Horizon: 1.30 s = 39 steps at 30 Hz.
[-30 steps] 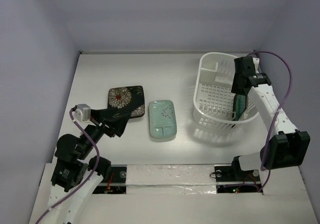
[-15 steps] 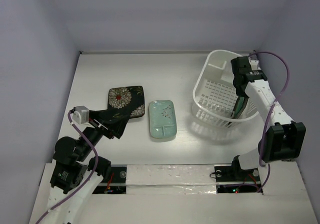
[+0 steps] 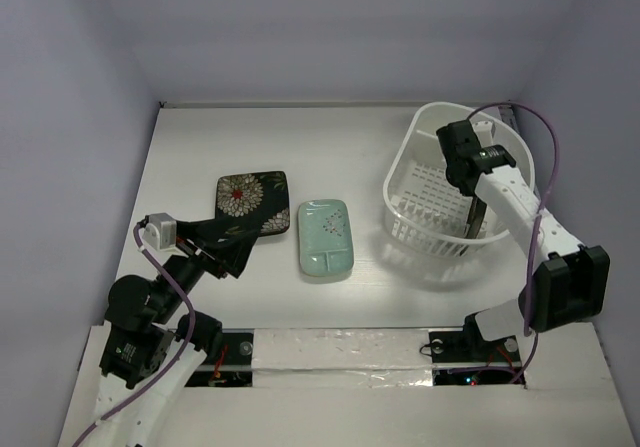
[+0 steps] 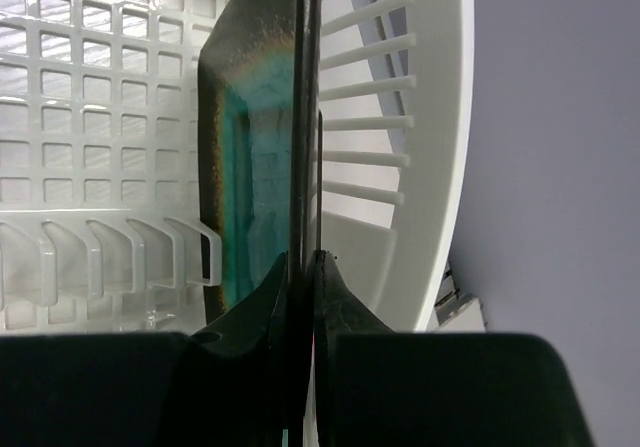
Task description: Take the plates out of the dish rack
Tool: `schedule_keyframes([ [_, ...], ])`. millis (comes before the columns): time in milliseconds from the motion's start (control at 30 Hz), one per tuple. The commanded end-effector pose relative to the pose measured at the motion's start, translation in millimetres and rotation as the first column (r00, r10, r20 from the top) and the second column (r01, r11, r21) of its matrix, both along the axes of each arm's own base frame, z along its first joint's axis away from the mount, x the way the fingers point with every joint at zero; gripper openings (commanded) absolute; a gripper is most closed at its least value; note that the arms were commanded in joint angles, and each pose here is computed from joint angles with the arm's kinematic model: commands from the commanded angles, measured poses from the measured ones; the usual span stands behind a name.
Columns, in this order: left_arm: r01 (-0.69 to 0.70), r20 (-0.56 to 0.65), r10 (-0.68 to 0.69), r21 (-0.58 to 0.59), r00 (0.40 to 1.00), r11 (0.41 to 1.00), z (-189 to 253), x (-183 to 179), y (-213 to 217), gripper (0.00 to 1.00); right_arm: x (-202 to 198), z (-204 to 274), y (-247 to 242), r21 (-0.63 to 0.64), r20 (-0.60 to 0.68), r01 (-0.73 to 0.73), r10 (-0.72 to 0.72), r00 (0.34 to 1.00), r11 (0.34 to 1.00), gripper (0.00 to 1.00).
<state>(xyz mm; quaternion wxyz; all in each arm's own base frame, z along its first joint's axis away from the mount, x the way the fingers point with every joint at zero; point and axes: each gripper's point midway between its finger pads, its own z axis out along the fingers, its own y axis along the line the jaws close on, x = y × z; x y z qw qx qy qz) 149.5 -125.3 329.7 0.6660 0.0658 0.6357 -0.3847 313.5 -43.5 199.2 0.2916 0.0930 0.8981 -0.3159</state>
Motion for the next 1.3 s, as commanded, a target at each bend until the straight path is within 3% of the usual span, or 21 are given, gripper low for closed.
schedule_keyframes([
  [0, 0.000, 0.059, 0.002, -0.026, 0.998, 1.000, 18.8, -3.5, 1.7, 0.71, -5.9, 54.9, -14.4, -0.134, 0.153, 0.007, 0.014, 0.988, 0.991, 0.00],
  [400, 0.000, 0.037, 0.001, -0.017, 0.999, 1.000, 14.7, 1.6, -0.7, 0.71, -26.4, 148.5, -23.7, -0.102, 0.439, 0.072, -0.020, 0.898, 0.992, 0.00],
  [500, 0.000, 0.027, 0.001, -0.014, 1.000, 1.000, 12.3, 3.2, -1.4, 0.71, -31.4, 194.8, -15.6, 0.008, 0.567, 0.034, -0.033, 0.823, 0.999, 0.00],
  [700, -0.006, 0.017, 0.006, -0.013, 1.000, 1.000, 10.8, 5.8, -1.5, 0.71, -36.1, 277.5, 27.8, 0.216, 0.768, -0.256, -0.003, 0.641, 0.942, 0.00],
  [800, -0.012, 0.011, 0.012, -0.011, 1.000, 1.000, 9.7, 7.4, -1.1, 0.71, -35.5, 303.7, 53.7, 0.278, 0.833, -0.406, -0.008, 0.553, 0.871, 0.00],
  [900, -0.041, 0.001, 0.041, -0.013, 0.999, 0.999, 9.2, 11.1, 2.8, 0.71, -36.1, 319.3, 95.6, 0.334, 0.880, -0.611, -0.005, 0.475, 0.718, 0.00],
  [933, -0.045, -0.002, 0.045, -0.012, 0.999, 0.999, 8.2, 11.9, 3.4, 0.71, -30.0, 321.0, 126.9, 0.334, 0.897, -0.720, 0.030, 0.441, 0.608, 0.00],
  [1033, -0.077, -0.012, 0.077, -0.011, 0.997, 0.997, 7.1, 16.3, 7.9, 0.71, -19.3, 319.4, 177.0, 0.359, 0.914, -0.821, 0.011, 0.405, 0.444, 0.00],
  [1100, -0.108, -0.027, 0.108, -0.010, 0.994, 0.994, 5.2, 21.5, 12.0, 0.71, -8.2, 317.4, 202.8, 0.366, 0.918, -0.848, 0.002, 0.397, 0.384, 0.00],
  [1267, -0.188, -0.046, 0.187, -0.025, 0.981, 0.982, 5.8, 25.1, 25.9, 0.76, 30.4, 275.2, 289.4, 0.433, 0.883, -0.862, 0.068, 0.464, 0.263, 0.00],
])
